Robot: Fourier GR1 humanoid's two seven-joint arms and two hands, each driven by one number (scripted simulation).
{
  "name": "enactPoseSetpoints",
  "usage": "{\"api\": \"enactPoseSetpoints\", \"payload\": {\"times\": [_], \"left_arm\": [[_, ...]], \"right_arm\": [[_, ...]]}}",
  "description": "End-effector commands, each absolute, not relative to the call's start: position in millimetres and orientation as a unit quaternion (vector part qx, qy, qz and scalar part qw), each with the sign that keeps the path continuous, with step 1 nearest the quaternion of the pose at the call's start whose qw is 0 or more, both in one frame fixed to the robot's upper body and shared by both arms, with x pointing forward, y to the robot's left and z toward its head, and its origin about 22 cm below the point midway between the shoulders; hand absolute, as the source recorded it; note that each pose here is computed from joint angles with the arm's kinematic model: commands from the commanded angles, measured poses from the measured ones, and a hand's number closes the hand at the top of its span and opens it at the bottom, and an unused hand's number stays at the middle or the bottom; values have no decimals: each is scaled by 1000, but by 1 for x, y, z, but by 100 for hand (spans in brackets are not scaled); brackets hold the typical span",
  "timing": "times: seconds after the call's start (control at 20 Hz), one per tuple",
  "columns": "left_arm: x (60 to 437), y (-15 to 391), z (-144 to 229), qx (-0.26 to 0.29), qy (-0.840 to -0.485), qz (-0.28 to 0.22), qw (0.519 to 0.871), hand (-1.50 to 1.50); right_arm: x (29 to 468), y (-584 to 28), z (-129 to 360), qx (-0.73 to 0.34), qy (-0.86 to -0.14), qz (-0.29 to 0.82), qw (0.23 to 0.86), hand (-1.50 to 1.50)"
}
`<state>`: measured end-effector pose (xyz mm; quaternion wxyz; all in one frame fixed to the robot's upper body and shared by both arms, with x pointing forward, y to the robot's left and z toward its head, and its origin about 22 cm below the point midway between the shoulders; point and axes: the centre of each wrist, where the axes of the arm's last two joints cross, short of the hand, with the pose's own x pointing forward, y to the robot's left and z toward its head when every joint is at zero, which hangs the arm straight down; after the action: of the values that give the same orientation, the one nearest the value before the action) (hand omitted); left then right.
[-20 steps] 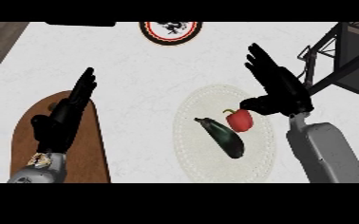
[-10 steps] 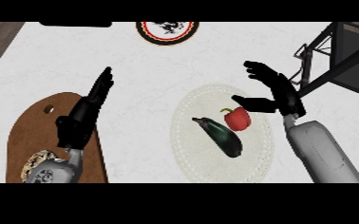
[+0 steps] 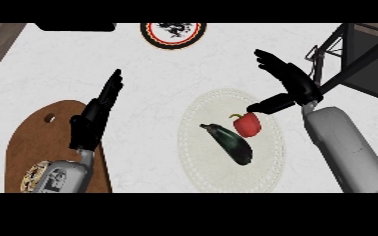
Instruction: Pick the eggplant from the placemat and place it in the tiered shelf
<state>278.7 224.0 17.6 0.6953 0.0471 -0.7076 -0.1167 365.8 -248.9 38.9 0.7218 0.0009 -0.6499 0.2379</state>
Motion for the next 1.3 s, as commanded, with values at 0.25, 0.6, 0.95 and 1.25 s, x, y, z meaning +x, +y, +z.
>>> {"api": "enactPoseSetpoints", "payload": {"times": [0.25, 0.6, 0.95, 1.25], "left_arm": [[270, 209, 9, 47, -710, -110, 694, 0], [285, 231, 14, 51, -701, -110, 702, 0], [263, 240, 17, 48, -704, -115, 699, 0], [283, 238, 22, 52, -704, -120, 698, 0]], "right_arm": [[385, -210, 109, -5, -580, 405, 707, -150], [385, -160, 153, -40, -476, 583, 657, -150], [360, -136, 170, -92, -420, 659, 617, -150], [346, -120, 180, -97, -424, 646, 627, -150]]}}
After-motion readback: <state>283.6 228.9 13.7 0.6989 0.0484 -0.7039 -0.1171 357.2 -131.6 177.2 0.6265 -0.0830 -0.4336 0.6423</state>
